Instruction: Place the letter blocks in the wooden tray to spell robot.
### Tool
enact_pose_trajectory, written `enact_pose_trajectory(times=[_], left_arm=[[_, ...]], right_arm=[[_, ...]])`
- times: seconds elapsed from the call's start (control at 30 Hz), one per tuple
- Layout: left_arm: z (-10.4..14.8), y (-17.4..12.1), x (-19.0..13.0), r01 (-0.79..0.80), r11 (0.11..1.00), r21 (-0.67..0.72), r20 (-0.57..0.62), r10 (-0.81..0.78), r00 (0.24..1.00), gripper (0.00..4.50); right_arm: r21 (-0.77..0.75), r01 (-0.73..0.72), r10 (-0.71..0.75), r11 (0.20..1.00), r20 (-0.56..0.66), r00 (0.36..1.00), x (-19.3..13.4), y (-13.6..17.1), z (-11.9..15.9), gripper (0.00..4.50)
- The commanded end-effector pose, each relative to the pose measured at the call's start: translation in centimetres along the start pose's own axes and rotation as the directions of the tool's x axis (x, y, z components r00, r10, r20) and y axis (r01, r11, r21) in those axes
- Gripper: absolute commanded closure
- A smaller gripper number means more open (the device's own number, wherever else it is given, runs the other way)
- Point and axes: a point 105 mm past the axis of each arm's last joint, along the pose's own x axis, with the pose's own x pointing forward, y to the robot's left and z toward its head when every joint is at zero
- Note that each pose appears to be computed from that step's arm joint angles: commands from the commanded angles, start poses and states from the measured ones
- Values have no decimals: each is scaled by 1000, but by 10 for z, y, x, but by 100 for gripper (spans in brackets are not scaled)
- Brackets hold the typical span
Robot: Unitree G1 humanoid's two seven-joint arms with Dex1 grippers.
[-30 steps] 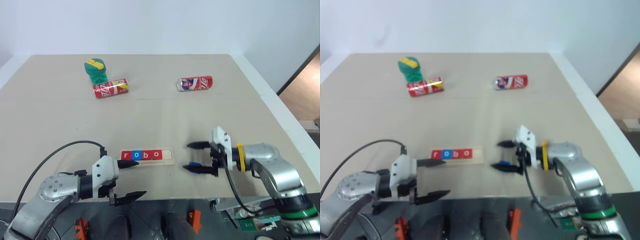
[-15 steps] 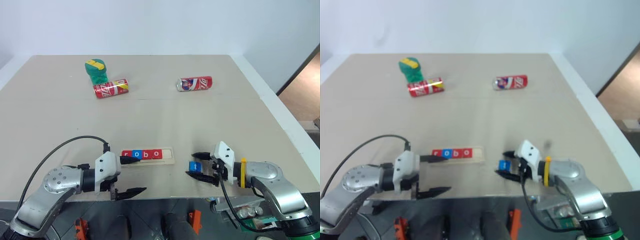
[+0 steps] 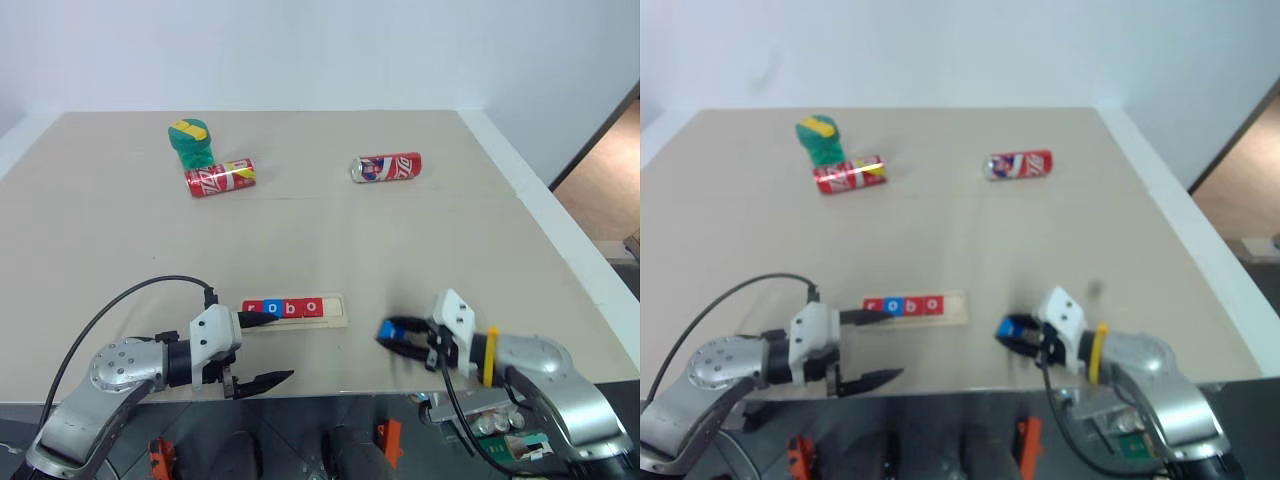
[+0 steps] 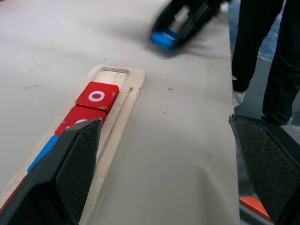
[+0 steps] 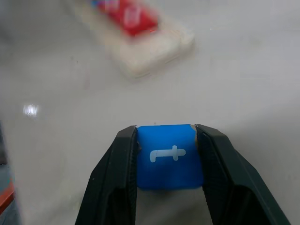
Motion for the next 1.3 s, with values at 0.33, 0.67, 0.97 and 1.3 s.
enact_pose_trajectory(times=[0.33,0.67,0.97,1.3], left_arm=[[11,21,-1,-181,983,38,74,178,981,0],[5,18,-5,-212,977,28,54,210,976,0],[2,17,-4,-207,978,29,40,206,978,0],[0,17,-5,-205,978,24,33,204,978,0]], right_arm=[[-209,-306,306,929,-31,951,60,-7,27,327],[-221,-351,349,910,-52,936,72,-5,19,327],[-193,-347,342,918,-60,938,75,-9,15,277],[-196,-312,318,930,-1,948,75,-12,28,277]])
